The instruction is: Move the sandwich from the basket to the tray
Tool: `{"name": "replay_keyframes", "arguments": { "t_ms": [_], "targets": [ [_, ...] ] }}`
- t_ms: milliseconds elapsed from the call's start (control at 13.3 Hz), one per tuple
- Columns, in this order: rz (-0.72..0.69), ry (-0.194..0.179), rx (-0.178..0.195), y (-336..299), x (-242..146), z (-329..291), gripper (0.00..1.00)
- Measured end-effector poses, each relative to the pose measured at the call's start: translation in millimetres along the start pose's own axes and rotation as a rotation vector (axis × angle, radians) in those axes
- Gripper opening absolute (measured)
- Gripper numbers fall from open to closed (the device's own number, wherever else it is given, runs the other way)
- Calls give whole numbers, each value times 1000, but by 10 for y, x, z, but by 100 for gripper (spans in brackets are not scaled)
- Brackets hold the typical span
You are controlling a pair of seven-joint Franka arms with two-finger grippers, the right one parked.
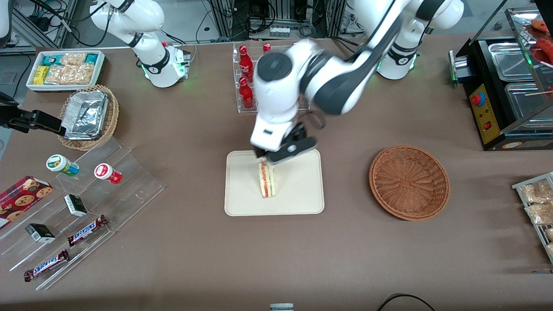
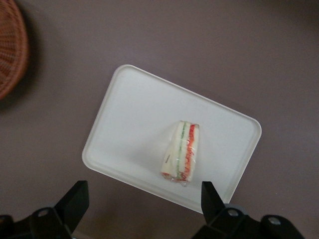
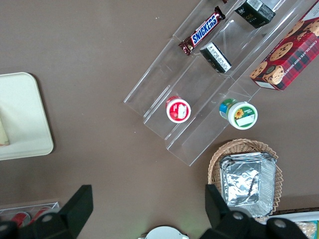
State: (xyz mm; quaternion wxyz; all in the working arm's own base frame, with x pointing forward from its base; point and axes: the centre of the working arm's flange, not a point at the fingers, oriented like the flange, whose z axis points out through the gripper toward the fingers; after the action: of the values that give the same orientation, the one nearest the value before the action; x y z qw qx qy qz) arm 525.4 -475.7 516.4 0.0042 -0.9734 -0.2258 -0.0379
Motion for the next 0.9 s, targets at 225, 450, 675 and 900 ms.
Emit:
{"name": "replay_keyframes", "arguments": {
  "t_ms": [225, 450, 675, 900],
  "targets": [
    [-90, 12, 27, -713, 431, -729, 100],
    [-52, -8, 70, -1443, 707, -1214, 100],
    [37, -69, 82, -2218, 1074, -1560, 100],
    [76, -143, 52, -2919, 1546, -1631, 100]
  ]
}}
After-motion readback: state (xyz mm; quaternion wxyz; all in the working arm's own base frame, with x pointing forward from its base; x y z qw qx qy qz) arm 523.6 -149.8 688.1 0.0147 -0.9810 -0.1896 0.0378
